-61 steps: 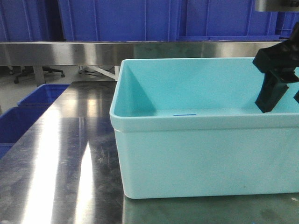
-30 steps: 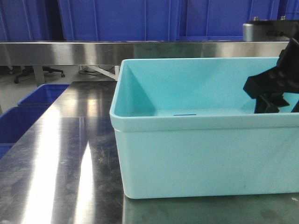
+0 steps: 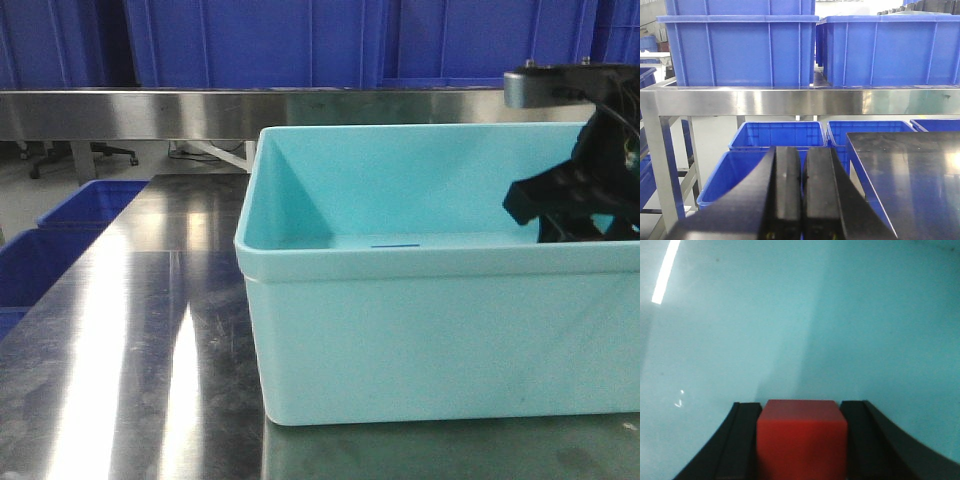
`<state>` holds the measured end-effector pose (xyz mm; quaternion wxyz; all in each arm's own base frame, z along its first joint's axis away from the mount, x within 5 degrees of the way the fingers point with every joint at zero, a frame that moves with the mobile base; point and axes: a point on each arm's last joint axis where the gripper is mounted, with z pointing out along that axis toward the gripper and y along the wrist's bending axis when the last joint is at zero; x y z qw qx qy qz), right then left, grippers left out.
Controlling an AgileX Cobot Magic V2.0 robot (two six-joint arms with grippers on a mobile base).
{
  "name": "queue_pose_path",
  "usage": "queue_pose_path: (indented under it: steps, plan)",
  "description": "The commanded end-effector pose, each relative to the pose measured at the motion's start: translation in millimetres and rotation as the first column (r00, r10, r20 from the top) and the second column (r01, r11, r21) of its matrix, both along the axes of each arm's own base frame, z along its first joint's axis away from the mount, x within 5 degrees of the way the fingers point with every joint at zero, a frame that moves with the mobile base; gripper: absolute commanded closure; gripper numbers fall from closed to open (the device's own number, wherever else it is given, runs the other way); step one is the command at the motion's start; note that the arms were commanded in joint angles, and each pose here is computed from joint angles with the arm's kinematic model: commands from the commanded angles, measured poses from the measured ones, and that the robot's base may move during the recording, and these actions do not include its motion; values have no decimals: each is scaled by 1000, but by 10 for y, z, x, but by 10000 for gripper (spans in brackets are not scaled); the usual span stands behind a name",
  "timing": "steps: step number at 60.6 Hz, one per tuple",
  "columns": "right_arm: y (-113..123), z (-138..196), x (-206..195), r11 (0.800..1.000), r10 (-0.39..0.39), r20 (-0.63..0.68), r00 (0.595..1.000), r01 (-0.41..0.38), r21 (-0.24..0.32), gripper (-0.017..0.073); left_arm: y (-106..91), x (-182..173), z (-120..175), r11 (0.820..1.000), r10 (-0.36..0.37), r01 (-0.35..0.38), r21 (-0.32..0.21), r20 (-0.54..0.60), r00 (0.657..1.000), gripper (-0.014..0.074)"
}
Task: Pick red cube and place on left shelf
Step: 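Close the right gripper on the red cube and lift it out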
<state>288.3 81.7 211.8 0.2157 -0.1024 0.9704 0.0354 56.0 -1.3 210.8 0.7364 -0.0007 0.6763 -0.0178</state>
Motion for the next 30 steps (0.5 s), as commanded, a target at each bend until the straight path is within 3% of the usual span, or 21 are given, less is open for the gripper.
queue_pose_path:
  steps: [1,5,12,21,30]
  plan:
    - [12,403,72,999,6,176,984,-13,36,524,-2,-11,3,1000,-4,4,-2,77,997,492]
    - [13,573,72,998,2,242,970,-16,55,485,-2,-11,3,1000,-4,4,-2,77,997,492]
    - [-5,974,4,994,-13,407,913,-31,101,507,-2,-11,3,1000,-4,4,-2,77,997,492]
    - [-68,1430,-221,987,-43,591,806,-60,152,507,-2,-11,3,1000,-4,4,-2,77,997,492]
    - [-175,1820,-586,977,-81,738,670,-94,192,507,-2,-11,3,1000,-4,4,-2,77,997,492]
